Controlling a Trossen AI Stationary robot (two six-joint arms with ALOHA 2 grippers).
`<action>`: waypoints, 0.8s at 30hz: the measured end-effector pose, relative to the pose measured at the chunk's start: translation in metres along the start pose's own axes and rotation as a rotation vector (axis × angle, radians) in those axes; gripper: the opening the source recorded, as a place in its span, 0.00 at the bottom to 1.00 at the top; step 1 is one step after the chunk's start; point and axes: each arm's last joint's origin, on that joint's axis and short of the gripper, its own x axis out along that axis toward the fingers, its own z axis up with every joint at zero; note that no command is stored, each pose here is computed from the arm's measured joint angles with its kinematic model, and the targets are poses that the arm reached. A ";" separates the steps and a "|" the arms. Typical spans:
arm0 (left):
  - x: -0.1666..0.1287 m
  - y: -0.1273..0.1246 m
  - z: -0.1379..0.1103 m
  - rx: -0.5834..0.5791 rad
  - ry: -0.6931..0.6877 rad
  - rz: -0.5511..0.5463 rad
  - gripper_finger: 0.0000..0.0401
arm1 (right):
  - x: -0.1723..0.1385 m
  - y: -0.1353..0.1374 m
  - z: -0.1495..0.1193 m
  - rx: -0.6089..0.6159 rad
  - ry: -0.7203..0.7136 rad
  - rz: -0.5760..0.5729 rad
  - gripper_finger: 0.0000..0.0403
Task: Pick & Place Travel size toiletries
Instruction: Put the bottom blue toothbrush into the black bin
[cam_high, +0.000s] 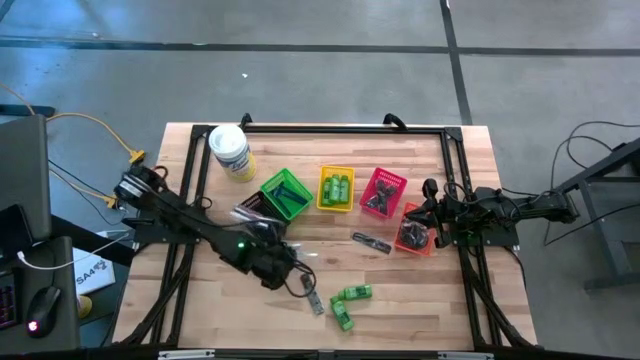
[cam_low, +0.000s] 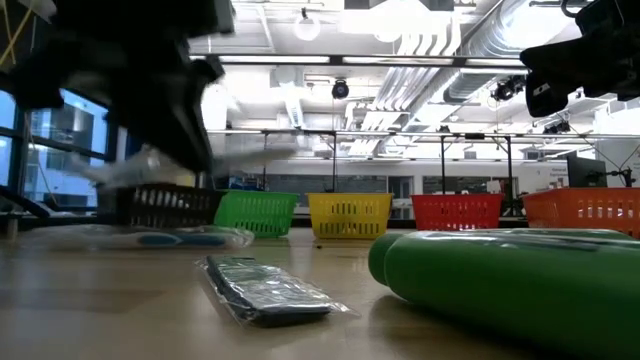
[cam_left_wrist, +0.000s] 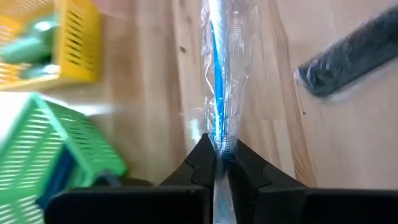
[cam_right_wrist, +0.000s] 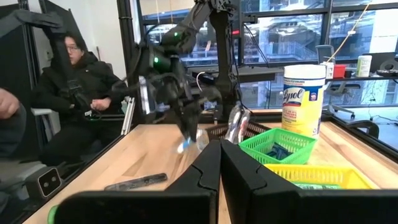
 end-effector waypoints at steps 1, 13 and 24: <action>-0.007 0.002 0.001 -0.009 -0.018 0.011 0.03 | 0.000 0.000 0.000 0.000 0.000 0.001 0.01; -0.066 -0.004 0.000 -0.023 -0.185 -0.031 0.04 | 0.000 0.000 -0.001 0.003 0.008 0.000 0.01; -0.101 0.002 -0.016 -0.090 -0.261 0.180 0.05 | 0.000 0.000 -0.001 0.003 0.008 -0.001 0.01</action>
